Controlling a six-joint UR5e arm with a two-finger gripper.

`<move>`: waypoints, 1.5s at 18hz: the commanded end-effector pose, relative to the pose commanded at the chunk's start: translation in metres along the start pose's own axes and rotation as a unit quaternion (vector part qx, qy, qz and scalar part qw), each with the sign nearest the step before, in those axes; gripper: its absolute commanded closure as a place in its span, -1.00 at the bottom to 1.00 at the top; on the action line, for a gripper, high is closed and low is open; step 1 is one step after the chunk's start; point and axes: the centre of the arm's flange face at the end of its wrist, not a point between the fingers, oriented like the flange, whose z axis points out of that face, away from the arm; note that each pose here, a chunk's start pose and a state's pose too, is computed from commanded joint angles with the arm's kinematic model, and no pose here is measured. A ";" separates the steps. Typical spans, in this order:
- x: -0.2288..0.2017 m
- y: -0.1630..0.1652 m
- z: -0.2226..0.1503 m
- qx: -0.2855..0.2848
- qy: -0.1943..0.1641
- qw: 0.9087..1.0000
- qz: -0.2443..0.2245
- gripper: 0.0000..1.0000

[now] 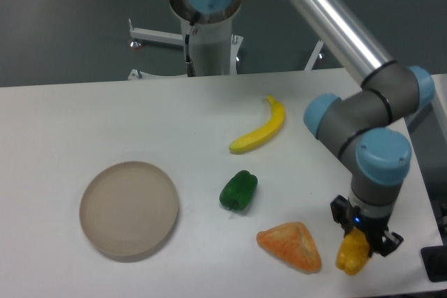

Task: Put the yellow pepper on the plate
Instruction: 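Carry the yellow pepper over to the round beige plate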

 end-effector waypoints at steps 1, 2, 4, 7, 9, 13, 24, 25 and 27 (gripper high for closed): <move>0.012 -0.007 -0.010 -0.002 0.010 1.000 -0.003 0.04; 0.025 -0.020 -0.016 -0.002 0.016 1.000 -0.011 0.04; 0.055 -0.045 -0.018 -0.006 0.028 0.999 -0.039 0.04; 0.111 -0.081 -0.018 -0.016 0.052 0.994 -0.091 0.04; 0.154 -0.108 -0.023 -0.023 0.063 0.990 -0.121 0.04; 0.235 -0.165 -0.030 -0.034 0.078 0.988 -0.126 0.04; 0.345 -0.242 -0.011 -0.077 0.067 0.991 -0.087 0.04; 0.348 -0.246 -0.005 -0.081 0.067 0.991 -0.084 0.04; 0.354 -0.251 0.009 -0.088 0.070 0.991 -0.078 0.04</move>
